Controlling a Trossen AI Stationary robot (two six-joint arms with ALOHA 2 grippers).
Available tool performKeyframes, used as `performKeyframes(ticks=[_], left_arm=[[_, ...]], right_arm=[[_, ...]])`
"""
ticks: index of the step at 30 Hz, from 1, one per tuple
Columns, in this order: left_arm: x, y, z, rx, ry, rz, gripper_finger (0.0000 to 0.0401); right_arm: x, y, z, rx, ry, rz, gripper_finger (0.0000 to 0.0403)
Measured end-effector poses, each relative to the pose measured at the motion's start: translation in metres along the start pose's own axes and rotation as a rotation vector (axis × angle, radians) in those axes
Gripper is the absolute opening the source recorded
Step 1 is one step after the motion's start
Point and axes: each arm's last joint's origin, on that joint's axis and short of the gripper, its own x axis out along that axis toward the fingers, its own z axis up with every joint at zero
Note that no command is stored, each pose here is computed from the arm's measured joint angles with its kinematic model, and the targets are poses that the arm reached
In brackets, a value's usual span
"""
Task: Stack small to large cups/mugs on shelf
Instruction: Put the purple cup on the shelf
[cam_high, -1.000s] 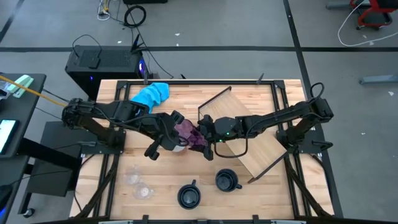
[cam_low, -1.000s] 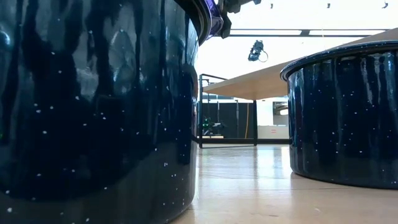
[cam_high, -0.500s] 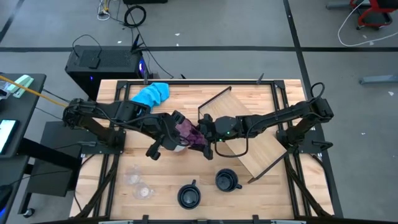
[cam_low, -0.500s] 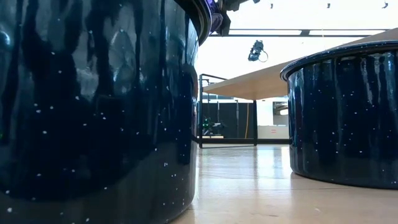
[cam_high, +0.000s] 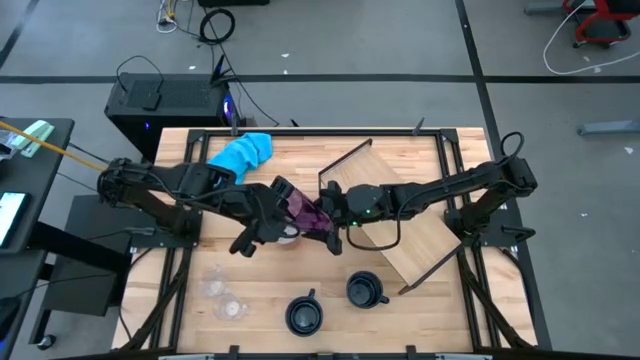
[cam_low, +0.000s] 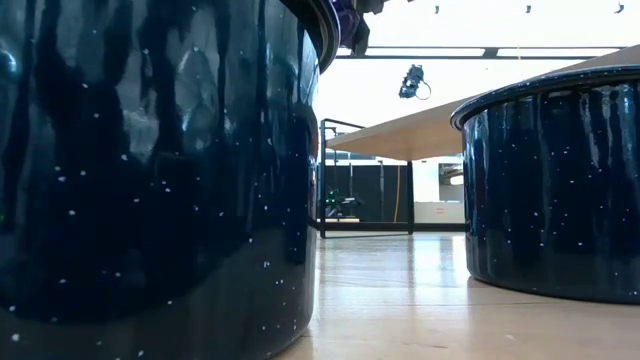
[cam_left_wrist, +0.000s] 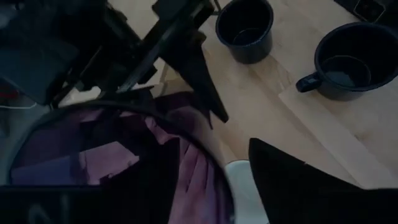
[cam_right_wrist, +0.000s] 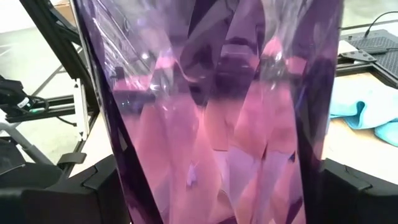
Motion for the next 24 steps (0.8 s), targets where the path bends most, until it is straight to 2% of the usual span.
performKeyframes(ticks=[5, 15, 24], left_arm=[[-0.014, -0.001, -0.001, 0.005, -0.029, 0.035, 0.0222], [-0.044, -0.002, -0.005, -0.004, -0.100, 0.093, 0.0224], [-0.083, -0.010, -0.007, -0.029, -0.246, 0.143, 0.0224]], right_arm=[[0.000, 0.000, -0.001, -0.003, 0.008, 0.002, 0.0348], [0.001, 0.000, -0.002, -0.009, 0.011, 0.000, 0.0348], [0.001, 0.000, -0.003, -0.015, 0.017, -0.001, 0.0348]])
